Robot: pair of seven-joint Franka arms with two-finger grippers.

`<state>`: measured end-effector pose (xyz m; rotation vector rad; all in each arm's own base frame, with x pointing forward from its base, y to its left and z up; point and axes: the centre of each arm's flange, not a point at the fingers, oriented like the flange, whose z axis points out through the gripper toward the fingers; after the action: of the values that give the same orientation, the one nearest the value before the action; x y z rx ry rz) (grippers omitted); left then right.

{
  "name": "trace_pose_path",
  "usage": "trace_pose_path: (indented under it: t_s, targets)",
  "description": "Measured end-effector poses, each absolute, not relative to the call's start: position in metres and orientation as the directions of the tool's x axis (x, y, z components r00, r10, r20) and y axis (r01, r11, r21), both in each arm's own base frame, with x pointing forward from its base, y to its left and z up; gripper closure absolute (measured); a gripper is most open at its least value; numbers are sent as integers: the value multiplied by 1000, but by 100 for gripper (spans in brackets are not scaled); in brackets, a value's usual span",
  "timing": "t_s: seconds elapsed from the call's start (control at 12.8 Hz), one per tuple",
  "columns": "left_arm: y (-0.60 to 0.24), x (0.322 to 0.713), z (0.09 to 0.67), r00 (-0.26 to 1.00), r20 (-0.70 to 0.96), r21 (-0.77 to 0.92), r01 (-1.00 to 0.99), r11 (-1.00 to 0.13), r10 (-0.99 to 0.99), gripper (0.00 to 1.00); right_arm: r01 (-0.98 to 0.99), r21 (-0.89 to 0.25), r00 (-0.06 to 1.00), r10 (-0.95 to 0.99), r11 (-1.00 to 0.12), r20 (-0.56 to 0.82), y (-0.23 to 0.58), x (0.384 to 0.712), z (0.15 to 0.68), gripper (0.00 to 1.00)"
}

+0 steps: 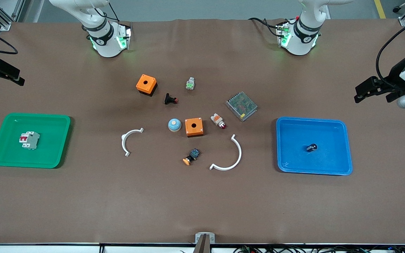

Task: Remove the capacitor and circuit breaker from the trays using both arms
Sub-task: 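Move the left gripper over the blue tray while the right gripper reaches the green tray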

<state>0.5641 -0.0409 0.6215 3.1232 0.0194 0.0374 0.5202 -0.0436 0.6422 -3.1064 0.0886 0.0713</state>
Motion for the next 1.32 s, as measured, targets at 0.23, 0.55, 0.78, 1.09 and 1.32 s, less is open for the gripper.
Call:
trace_pose_path:
  t_s: [0.23, 0.55, 0.78, 1.09, 1.32]
  targets:
    - [-38, 565, 620, 1000, 22, 18, 17, -1000, 17, 0, -57, -32, 997, -56, -998, -47, -43, 520, 642, 0]
    - [-36, 566, 618, 1000, 18, 18, 21, -1000, 22, 0, -57, -32, 997, -56, -998, -47, -43, 520, 642, 0]
    - [-35, 570, 610, 1000, 4, 18, 22, -1000, 22, 0, -57, -32, 997, -56, -998, -47, -43, 520, 642, 0]
    - [-31, 587, 571, 997, -66, 16, 31, -999, 30, 0, -59, -32, 997, -57, -998, -47, -44, 520, 642, 0]
    - [-24, 609, 515, 989, -143, 43, 54, -998, 48, 0, -62, -30, 997, -61, -998, -41, -46, 520, 644, 0]
